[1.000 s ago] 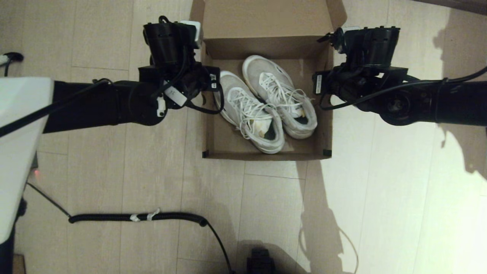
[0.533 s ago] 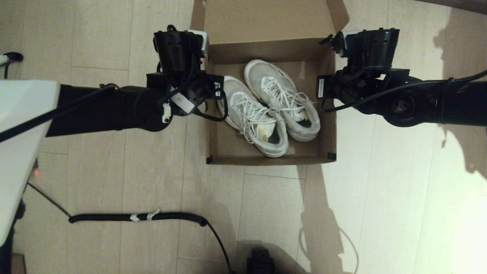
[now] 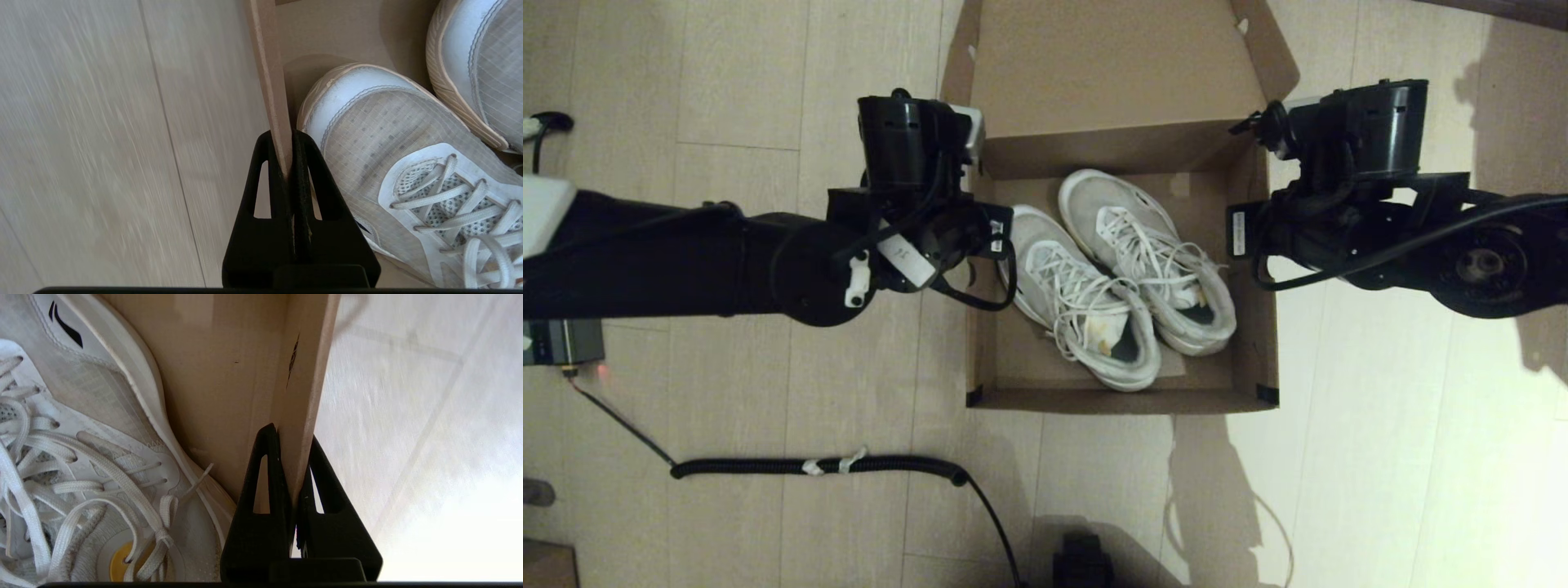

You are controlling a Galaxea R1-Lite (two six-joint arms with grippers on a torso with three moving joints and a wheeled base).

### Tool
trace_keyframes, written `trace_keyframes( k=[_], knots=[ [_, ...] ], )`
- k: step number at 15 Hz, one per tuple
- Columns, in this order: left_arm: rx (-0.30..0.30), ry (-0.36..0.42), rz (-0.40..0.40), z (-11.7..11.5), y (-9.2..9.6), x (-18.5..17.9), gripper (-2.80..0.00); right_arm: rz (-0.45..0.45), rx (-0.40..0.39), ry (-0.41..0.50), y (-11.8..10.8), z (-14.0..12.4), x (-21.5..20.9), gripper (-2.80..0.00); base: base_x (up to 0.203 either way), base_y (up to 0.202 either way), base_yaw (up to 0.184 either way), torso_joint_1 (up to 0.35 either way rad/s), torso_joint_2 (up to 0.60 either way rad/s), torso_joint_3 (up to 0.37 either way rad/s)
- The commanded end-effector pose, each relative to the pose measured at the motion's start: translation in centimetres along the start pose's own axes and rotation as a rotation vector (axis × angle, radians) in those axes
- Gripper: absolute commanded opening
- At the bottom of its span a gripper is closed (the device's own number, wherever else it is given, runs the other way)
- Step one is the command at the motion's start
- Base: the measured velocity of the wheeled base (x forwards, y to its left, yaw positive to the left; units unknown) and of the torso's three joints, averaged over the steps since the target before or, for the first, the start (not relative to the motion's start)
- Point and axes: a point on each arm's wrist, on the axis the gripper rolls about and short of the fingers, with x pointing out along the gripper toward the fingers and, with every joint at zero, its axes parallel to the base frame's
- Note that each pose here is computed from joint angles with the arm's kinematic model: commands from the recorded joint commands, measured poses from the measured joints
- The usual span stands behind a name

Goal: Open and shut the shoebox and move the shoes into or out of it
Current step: Close the shoe box

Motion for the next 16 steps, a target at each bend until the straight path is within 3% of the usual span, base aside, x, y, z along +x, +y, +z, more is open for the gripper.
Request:
trace_keyframes(
  k=[1, 8, 16],
  knots=[
    [0.001, 0.000, -0.017, 0.2, 0.3, -1.9, -2.80, 0.013, -0.001, -0.002, -0.5, -0.1, -2.2, -2.80, 0.000, 0.000, 0.000, 0.000, 0.00, 0.000],
    [0.019, 0.062, -0.068, -2.3, -1.6, -2.9, -2.80, 0.024, -0.016, 0.129, 0.3, -4.8, -3.7, -2.80, 0.000, 0.000, 0.000, 0.000, 0.00, 0.000],
    [0.014, 0.097, -0.052, -3.9, -2.4, -2.9, -2.80, 0.021, -0.032, 0.192, 1.0, -7.0, -2.7, -2.80, 0.000, 0.000, 0.000, 0.000, 0.00, 0.000]
  ],
)
